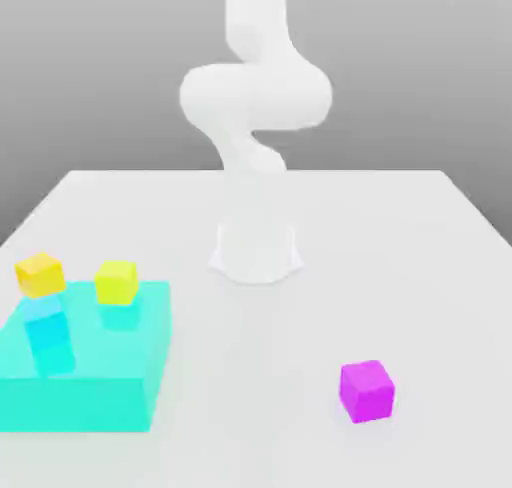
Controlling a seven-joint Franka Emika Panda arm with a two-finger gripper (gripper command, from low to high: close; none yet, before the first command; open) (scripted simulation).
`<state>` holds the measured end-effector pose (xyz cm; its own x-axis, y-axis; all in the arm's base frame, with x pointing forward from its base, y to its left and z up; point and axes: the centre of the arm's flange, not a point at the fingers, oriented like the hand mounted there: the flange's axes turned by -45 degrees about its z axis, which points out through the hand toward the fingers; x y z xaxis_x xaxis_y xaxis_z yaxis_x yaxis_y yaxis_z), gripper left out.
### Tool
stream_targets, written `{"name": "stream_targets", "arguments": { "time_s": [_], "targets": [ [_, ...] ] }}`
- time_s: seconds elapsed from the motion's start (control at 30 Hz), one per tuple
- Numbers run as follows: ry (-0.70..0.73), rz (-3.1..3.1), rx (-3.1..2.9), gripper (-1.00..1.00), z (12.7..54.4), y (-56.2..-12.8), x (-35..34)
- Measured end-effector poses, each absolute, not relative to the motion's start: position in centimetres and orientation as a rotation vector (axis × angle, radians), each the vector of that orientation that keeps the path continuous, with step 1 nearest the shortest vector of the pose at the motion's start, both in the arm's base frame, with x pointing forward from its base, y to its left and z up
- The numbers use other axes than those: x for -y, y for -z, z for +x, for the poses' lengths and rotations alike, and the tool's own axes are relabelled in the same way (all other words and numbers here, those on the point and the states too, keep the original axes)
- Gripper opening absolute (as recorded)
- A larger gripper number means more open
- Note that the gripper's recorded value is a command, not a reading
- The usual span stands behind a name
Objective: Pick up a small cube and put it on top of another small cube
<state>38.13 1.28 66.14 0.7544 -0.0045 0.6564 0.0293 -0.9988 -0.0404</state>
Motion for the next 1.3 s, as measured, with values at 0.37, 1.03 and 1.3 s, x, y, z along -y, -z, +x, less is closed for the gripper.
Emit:
{"name": "stream_targets", "arguments": {
  "time_s": [0.37,1.03,1.3],
  "targets": [
    [0.488,-2.976,0.191,0.0,44.3,-41.0,-10.2],
    [-0.071,-3.093,0.347,0.0,36.7,-16.0,-15.2],
    [-0.036,-3.108,0.349,0.0,36.6,-13.6,-15.0]
  ]
}}
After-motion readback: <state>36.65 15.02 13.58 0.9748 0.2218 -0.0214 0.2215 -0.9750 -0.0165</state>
